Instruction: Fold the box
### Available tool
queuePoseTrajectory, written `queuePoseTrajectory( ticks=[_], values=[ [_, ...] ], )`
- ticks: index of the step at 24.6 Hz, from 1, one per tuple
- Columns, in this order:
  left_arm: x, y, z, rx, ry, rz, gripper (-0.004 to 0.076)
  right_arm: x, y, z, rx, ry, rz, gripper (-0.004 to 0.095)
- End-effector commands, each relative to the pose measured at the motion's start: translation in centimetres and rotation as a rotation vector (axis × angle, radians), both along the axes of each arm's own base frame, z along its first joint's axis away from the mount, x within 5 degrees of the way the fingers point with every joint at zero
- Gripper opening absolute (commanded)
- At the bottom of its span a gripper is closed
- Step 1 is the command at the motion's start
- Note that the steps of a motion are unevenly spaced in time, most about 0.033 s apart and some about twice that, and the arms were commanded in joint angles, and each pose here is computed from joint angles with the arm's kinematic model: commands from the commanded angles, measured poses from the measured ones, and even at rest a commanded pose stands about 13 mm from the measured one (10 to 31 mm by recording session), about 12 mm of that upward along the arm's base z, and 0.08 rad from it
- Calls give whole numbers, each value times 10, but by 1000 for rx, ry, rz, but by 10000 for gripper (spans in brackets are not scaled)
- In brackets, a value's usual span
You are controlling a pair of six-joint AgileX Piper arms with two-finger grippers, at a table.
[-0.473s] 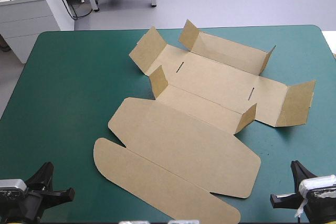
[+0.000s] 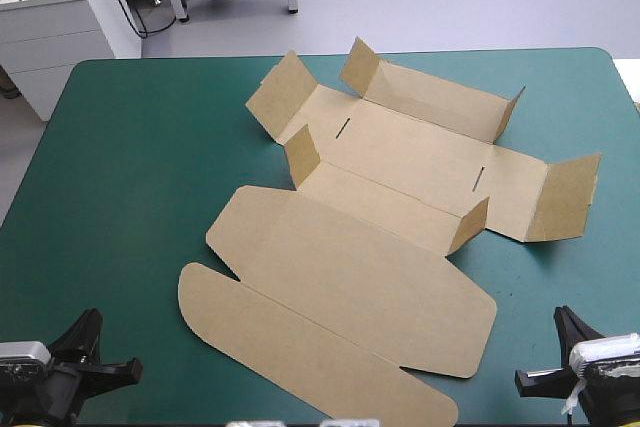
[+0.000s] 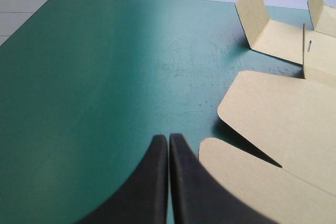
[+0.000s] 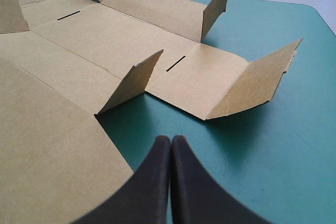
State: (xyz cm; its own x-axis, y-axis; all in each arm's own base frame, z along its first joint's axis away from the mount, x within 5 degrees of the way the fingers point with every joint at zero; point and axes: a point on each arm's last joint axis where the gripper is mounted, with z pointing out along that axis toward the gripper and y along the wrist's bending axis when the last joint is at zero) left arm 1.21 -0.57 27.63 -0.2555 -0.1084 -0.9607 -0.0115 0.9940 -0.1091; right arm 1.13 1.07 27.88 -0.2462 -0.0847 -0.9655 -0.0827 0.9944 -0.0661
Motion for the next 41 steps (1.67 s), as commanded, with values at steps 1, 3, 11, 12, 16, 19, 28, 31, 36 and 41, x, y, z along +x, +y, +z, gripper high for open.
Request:
queuePoseTrajectory(
  ticks=[1, 3, 11, 12, 16, 19, 28, 31, 36, 41],
  values=[
    [-1, 0, 14, -10, -102, 0, -8, -6, -1, 15, -1, -125, -14, 17],
    [-1, 0, 14, -10, -102, 0, -8, -6, -1, 15, -3, -125, -14, 85],
    [-1, 0, 14, -10, -102, 0, -8, -6, -1, 15, -3, -125, -14, 470],
    [-1, 0, 14, -10, -102, 0, -8, -6, -1, 15, -3, -125, -14, 512],
    [-1, 0, 14, -10, -102, 0, -8, -5, -1, 15, -1, -123, -14, 711],
    [-1, 0, 14, -15, -102, 1, -8, -1, -1, 14, 1, -95, -14, 771],
    [-1, 0, 14, -15, -102, 1, -8, 33, -3, 62, 254, 40, -79, 771],
    [-1, 0, 14, -15, -102, 1, -8, 67, -5, 87, 425, 132, -140, 771],
    [-1, 0, 14, -15, -102, 1, -8, 147, -5, 83, 494, 482, -179, 771],
    [-1, 0, 14, -15, -102, 1, -8, 198, -1, 70, 570, 630, -166, 770]
  ],
)
